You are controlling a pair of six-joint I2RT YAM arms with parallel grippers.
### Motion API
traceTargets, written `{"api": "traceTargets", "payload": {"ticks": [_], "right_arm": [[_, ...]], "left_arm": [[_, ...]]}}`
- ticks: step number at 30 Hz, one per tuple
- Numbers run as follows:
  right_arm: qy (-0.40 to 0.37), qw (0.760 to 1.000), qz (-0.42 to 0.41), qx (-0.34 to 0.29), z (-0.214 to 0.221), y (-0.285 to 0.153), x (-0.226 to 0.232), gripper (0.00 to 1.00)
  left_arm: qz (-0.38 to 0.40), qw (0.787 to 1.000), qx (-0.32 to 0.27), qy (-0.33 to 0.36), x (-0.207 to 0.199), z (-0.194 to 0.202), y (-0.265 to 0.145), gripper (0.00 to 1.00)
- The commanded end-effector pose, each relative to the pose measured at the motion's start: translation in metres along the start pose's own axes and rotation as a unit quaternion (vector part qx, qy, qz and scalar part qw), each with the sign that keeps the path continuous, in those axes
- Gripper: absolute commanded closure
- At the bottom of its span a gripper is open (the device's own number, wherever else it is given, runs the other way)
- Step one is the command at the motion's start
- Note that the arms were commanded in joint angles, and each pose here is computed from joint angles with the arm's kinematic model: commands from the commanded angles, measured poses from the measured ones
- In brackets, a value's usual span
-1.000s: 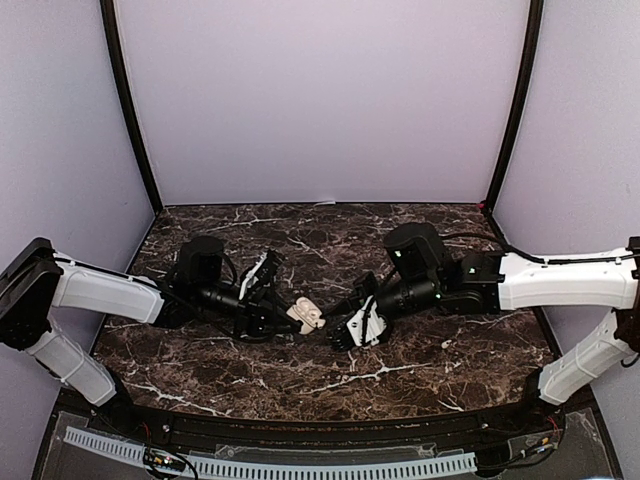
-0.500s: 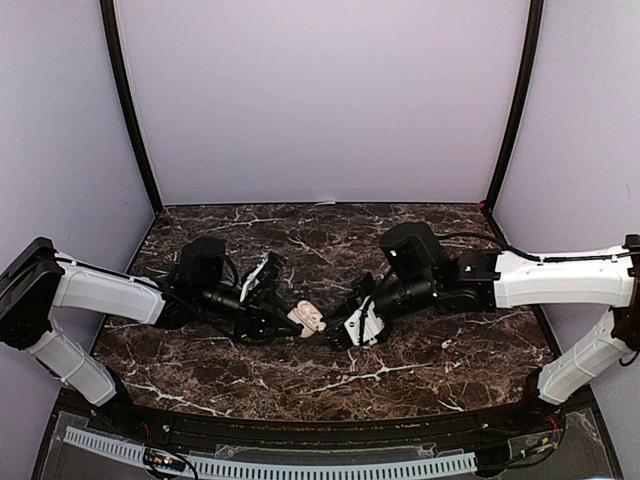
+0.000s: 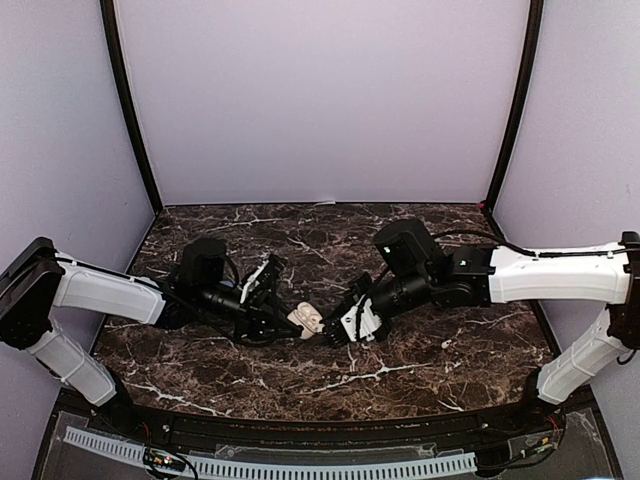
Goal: Insert the wireless bluetooth earbuds into the charging case
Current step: Adjust the right earbud in the right side groove of the charging case.
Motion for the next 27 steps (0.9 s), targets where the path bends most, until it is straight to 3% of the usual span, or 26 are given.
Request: {"api": "traceTargets", "payload": {"ticks": [1,27], "right_arm": [[0.027,1.000,-0.005,-0.006,-0.006,-0.001,-0.007,0.88],[0.217,0.975,0.033,-0.003,-0.011,-0.004,-0.018,0.89]], "left_arm": [[-0.007,0.999,-0.012,0.041,-0.001,-0.016,0.000,0.94],[-0.076,0.976,-0.025,0.203,-0.019,-0.024,0.000,0.94]]}}
Point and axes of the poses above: each gripper's point midway between its finger pads, its own y axis out along the fingers, its own x axis along the line the jaws close on, z = x × y, the point moved 6 cm from there along -y, back along the fingers, and after that the axes turned 15 degrees about y, right-handed, at the moved point
